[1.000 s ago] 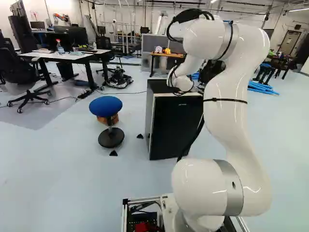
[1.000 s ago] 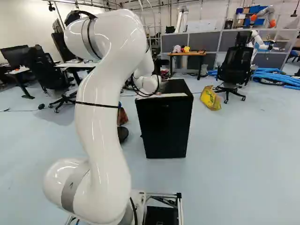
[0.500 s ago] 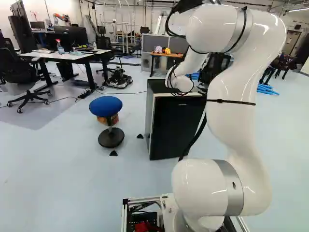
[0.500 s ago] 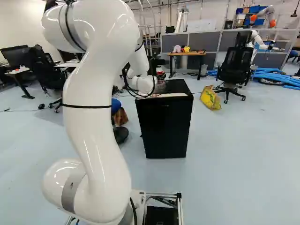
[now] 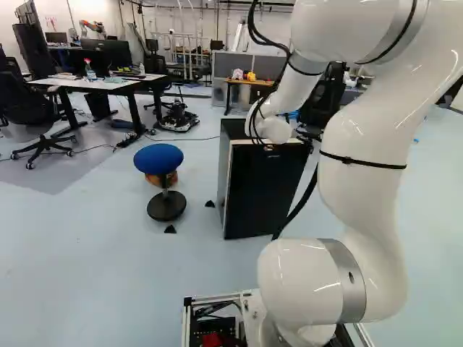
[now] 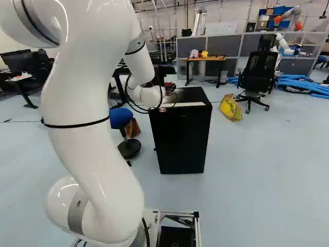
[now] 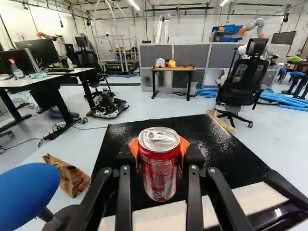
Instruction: Grab a drink from the fridge
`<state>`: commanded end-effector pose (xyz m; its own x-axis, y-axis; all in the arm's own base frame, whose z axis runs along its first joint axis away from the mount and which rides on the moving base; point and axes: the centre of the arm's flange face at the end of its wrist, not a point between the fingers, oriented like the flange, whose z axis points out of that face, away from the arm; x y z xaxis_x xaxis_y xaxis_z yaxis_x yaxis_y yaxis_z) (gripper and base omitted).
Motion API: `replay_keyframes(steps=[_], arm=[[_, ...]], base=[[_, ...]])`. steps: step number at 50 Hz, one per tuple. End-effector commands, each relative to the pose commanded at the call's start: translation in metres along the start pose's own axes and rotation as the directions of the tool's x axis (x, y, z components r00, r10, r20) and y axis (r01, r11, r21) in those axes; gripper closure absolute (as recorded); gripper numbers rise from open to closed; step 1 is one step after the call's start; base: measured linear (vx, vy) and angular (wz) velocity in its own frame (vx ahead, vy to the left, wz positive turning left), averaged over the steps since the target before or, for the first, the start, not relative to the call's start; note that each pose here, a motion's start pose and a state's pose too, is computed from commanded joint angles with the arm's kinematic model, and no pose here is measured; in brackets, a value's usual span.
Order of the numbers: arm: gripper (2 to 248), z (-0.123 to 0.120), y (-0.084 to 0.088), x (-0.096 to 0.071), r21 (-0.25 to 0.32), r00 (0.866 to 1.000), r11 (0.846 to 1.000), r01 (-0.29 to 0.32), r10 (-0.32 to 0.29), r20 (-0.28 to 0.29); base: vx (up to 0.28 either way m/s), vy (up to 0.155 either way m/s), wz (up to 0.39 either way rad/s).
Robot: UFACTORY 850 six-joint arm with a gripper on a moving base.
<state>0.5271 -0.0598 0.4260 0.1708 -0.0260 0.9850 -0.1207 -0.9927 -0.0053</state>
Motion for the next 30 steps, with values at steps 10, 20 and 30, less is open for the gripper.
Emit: replay_keyframes(steps=[10, 20, 30], arm=[[150, -0.041, -0.009, -0.01, 0.02, 1.0, 1.0, 0.005, -0.005, 0.026], [150, -0.081, -0.016, -0.022, 0.038, 0.999, 0.999, 0.009, -0.011, 0.051], [150, -0.116, -0.02, -0.035, 0.055, 0.997, 0.998, 0.012, -0.016, 0.073]], base=[[0.0, 0.0, 0.0], [0.0, 0.0, 0.0], [0.0, 0.0, 0.0]])
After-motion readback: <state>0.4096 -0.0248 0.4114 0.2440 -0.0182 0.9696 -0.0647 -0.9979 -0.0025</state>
